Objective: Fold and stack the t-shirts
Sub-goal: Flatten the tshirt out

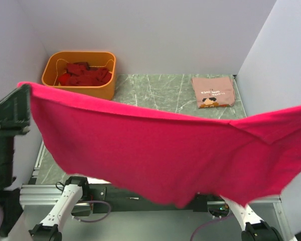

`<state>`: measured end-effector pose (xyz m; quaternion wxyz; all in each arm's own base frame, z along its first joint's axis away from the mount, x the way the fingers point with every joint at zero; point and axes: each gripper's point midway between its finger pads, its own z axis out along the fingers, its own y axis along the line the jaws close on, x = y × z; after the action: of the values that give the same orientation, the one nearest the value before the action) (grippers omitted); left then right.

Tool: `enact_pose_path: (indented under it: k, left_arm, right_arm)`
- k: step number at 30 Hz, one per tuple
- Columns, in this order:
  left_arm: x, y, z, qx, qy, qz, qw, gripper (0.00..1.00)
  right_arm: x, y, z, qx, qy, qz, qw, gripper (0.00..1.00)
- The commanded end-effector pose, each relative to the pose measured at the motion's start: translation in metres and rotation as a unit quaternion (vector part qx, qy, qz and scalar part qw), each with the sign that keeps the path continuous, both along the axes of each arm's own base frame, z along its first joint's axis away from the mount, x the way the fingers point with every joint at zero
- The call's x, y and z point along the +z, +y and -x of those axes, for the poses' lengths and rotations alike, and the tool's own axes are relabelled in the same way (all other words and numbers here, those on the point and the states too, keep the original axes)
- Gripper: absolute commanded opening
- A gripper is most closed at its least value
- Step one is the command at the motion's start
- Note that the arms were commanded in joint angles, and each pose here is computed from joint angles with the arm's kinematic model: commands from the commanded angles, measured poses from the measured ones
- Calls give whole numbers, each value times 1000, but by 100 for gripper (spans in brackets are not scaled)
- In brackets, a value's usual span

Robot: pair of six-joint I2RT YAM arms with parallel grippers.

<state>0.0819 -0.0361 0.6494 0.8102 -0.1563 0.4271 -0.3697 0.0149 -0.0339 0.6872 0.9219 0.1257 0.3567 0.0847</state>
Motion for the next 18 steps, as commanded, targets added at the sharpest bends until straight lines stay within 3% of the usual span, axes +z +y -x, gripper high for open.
enact_pose_path:
  k: [1, 4, 9, 13, 16, 18]
  left_arm:
    - [-25, -2, -50, 6, 57, -6, 998, 1]
    - [-59, 3, -98, 25, 120, 7, 992, 1]
    - [-166, 28, -188, 96, 256, 74, 959, 1]
    - [-262, 28, -248, 114, 359, 58, 925, 1]
    - [-340, 33, -279, 141, 431, 39, 891, 1]
    - [-366, 38, -295, 159, 445, 36, 881, 1]
  right_arm:
    - [-7, -1, -69, -32, 55, 11, 998, 0]
    - [-30, 1, -122, -39, 99, 10, 994, 0]
    - [-104, 8, -231, -49, 200, 22, 978, 0]
    - [-193, 17, -321, -47, 316, 40, 947, 0]
    - [-287, 32, -377, -19, 403, 50, 914, 0]
    - [-325, 40, -400, 2, 438, 53, 897, 0]
